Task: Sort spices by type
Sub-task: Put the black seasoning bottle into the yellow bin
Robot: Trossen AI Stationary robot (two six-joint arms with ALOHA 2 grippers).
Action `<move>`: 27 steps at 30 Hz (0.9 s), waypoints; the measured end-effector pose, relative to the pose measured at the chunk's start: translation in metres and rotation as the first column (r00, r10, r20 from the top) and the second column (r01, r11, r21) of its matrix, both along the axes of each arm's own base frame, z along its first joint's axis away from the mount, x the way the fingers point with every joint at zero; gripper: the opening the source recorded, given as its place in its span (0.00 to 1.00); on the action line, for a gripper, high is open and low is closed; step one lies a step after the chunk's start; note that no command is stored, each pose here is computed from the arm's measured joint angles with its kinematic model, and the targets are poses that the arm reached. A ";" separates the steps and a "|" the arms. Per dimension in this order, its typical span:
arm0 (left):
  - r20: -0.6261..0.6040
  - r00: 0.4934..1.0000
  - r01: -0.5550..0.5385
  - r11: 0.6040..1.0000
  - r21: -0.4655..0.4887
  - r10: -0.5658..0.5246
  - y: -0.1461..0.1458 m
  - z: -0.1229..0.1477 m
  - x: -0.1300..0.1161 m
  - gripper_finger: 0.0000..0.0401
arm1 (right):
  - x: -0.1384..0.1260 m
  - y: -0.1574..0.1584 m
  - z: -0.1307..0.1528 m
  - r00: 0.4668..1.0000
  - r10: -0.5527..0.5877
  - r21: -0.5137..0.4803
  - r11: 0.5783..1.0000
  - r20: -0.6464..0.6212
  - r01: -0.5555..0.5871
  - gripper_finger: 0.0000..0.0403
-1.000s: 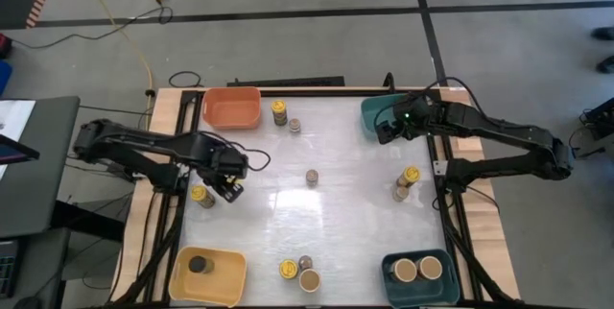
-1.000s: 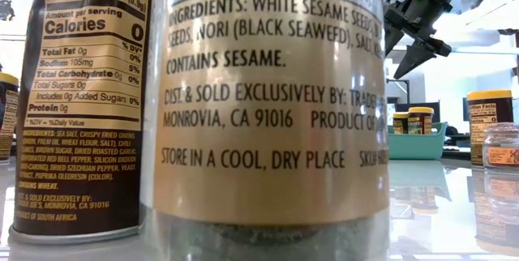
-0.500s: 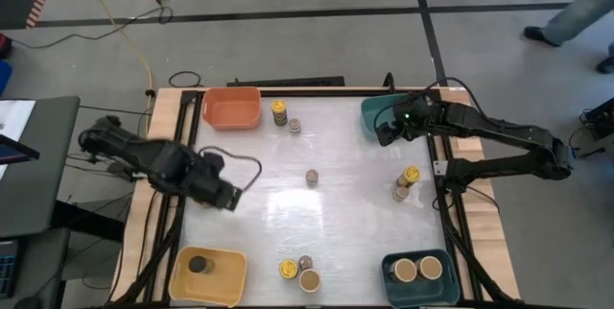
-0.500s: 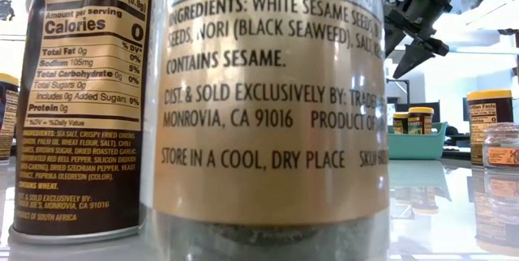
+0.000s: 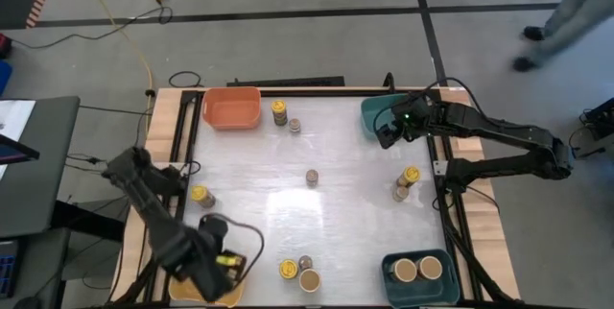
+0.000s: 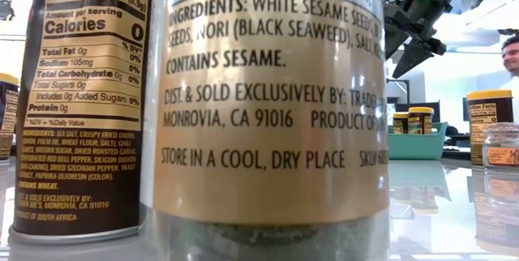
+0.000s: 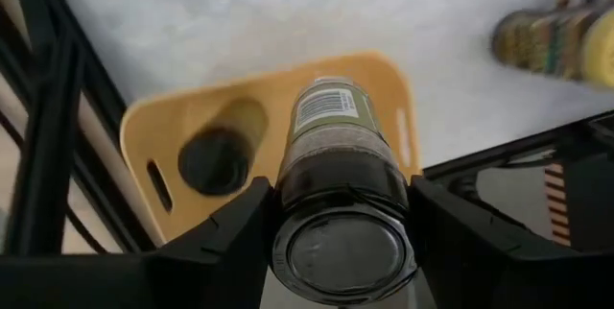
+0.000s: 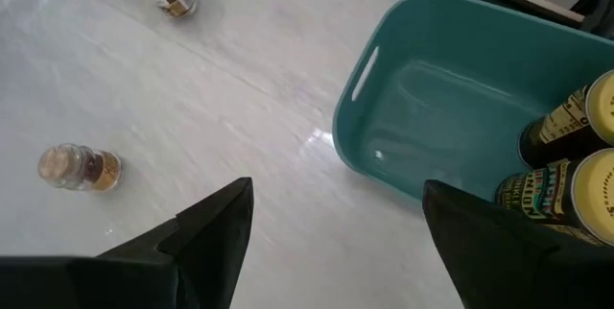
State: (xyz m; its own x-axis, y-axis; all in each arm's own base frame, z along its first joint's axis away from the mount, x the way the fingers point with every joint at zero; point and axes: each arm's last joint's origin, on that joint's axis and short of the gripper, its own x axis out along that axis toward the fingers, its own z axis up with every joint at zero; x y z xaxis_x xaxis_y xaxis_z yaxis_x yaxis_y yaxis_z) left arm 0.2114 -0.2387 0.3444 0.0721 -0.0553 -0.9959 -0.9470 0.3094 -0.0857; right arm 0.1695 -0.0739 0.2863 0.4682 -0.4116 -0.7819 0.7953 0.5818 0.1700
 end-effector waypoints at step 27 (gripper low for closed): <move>-0.109 0.986 0.125 0.992 0.006 -0.124 -0.014 -0.104 0.018 0.52 | 0.000 0.000 0.000 1.000 -0.023 0.015 1.000 0.010 0.022 0.82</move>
